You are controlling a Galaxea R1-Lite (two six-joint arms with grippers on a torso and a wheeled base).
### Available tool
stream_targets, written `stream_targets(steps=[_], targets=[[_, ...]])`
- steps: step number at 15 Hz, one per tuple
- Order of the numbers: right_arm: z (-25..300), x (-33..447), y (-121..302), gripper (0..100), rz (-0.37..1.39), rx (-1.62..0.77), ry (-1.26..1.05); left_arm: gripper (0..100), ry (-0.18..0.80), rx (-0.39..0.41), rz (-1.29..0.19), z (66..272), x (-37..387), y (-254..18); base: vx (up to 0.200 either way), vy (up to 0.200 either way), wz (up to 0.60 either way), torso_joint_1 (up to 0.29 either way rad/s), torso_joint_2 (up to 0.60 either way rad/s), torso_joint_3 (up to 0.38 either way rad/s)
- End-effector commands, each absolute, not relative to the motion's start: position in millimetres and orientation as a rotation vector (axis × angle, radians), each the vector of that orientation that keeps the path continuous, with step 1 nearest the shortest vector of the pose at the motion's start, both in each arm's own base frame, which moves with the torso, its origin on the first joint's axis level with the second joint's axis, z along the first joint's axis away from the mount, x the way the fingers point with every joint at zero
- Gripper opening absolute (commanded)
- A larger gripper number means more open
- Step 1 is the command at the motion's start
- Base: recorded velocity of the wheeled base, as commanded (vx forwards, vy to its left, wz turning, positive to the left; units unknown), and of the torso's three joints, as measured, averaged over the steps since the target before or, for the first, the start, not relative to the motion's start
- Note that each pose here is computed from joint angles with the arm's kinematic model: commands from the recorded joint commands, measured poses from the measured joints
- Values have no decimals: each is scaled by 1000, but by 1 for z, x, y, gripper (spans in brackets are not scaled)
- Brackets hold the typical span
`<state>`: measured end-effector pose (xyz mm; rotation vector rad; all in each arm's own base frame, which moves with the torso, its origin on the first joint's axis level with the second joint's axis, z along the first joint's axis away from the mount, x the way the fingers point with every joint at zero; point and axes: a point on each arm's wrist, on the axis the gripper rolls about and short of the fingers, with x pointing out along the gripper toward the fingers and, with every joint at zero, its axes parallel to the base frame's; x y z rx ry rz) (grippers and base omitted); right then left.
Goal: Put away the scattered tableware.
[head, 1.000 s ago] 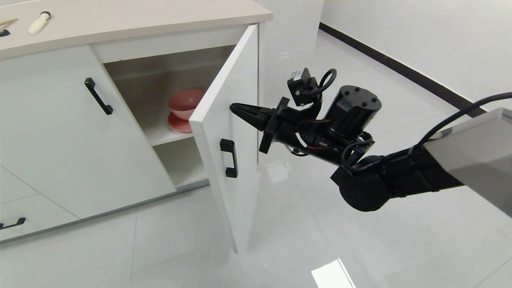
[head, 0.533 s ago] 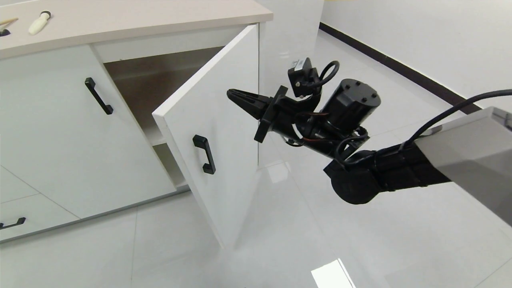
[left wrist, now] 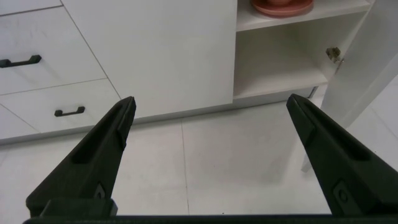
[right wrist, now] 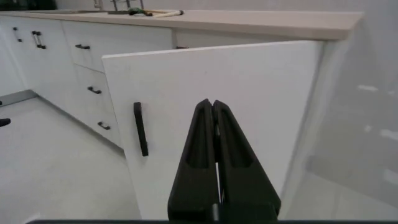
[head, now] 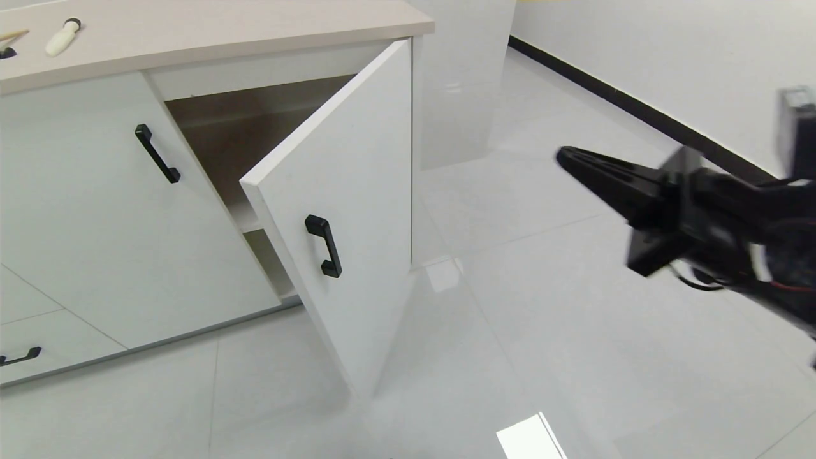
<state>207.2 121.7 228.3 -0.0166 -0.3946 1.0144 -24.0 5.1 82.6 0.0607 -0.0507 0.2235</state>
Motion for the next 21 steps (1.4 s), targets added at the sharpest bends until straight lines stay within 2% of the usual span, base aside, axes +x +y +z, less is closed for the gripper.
stream_targets(steps=[1, 2, 5, 7, 9, 11, 13, 15, 21], targets=[[222, 91, 28, 0, 700, -122, -548, 100, -51, 61, 224, 82, -24, 5, 0, 0, 0, 0, 0, 0], [218, 79, 22, 0, 650, -139, -557, 100, -50, 62, 223, 82, -24, 5, 0, 0, 0, 0, 0, 0], [192, 4, 12, 0, 496, -233, -700, 100, -50, 62, 224, 82, -24, 5, 0, 0, 0, 0, 0, 0], [179, -22, 13, 0, 483, -250, -733, 100, -50, 62, 224, 82, -24, 5, 0, 0, 0, 0, 0, 0], [152, -46, 13, 0, 488, -250, -732, 100, -50, 61, 226, 82, -24, 5, 0, 0, 0, 0, 0, 0], [136, -47, 11, 0, 497, -232, -656, 100, -50, 62, 224, 82, -24, 5, 0, 0, 0, 0, 0, 0], [108, -31, 10, 0, 447, -141, -339, 100, -50, 62, 233, 82, -24, 5, 0, 100, 0, 1, 4, 1], [88, -26, 10, 0, 451, -119, -146, 100, -49, 61, 260, 82, -24, 6, 0, 200, 0, 5, 2, -2], [82, -25, 9, 0, 411, -109, -87, 100, -49, 61, 258, 82, -24, 6, 0, 33, 0, 1, 0, 0]])
